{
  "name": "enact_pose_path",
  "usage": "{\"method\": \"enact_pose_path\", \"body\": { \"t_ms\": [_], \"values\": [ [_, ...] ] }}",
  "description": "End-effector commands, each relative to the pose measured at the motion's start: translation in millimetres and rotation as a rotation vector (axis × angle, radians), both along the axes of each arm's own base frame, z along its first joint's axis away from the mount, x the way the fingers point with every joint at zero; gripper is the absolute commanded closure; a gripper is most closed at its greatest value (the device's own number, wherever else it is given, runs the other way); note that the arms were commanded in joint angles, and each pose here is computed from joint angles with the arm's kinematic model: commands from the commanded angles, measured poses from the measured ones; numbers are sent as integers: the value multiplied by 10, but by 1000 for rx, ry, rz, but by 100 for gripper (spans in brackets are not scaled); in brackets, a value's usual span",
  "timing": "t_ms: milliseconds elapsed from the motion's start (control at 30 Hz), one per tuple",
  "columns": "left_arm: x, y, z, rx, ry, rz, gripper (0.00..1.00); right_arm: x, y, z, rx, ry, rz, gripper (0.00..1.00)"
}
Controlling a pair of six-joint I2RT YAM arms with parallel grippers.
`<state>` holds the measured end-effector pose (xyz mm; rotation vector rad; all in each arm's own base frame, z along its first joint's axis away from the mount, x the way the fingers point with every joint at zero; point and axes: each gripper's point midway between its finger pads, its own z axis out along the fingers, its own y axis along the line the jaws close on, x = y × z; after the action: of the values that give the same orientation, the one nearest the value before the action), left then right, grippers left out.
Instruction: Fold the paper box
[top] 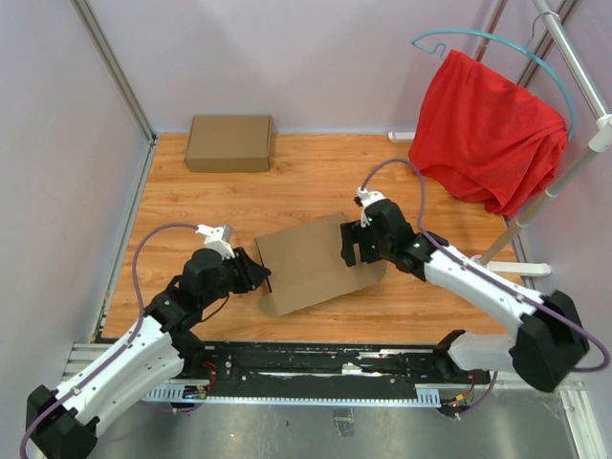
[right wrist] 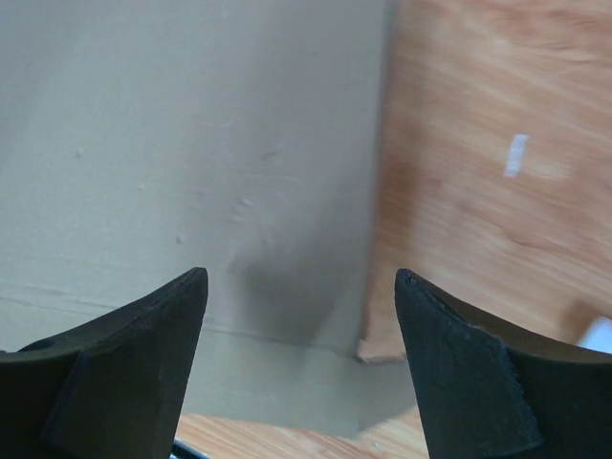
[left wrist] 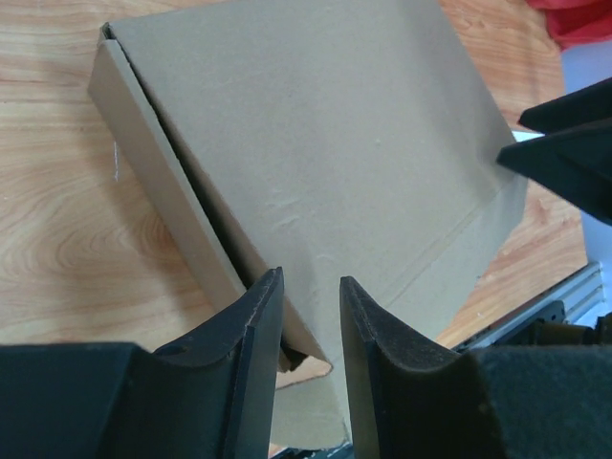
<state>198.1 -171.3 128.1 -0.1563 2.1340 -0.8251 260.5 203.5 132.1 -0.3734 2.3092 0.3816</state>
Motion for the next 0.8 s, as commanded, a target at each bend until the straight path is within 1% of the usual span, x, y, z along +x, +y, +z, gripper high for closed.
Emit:
{"method": "enact_pose_path", "body": {
  "t_ms": [0, 133, 267, 367, 500, 633, 767],
  "values": [
    [93, -105, -96, 13, -14, -29, 64, -12, 323, -222, 12, 127, 153, 21],
    [112, -90, -396, 120, 70, -47, 65, -74, 300, -590, -66, 246, 165, 23],
    [132, 30, -620, 234, 128, -23, 65, -113, 224, -759, -112, 283, 148, 23],
    [179, 82, -614, 267, 122, 3, 65, -135, 195, -804, -119, 295, 135, 23],
    [282, 30, -530, 266, 90, 1, 65, -193, 209, -844, -107, 320, 140, 25],
    [505, -131, -412, 269, 53, -19, 64, -189, 253, -803, -57, 308, 110, 25],
    [805, -334, -310, 291, 28, -41, 63, -41, 248, -713, -63, 272, 53, 23]
  ]
}}
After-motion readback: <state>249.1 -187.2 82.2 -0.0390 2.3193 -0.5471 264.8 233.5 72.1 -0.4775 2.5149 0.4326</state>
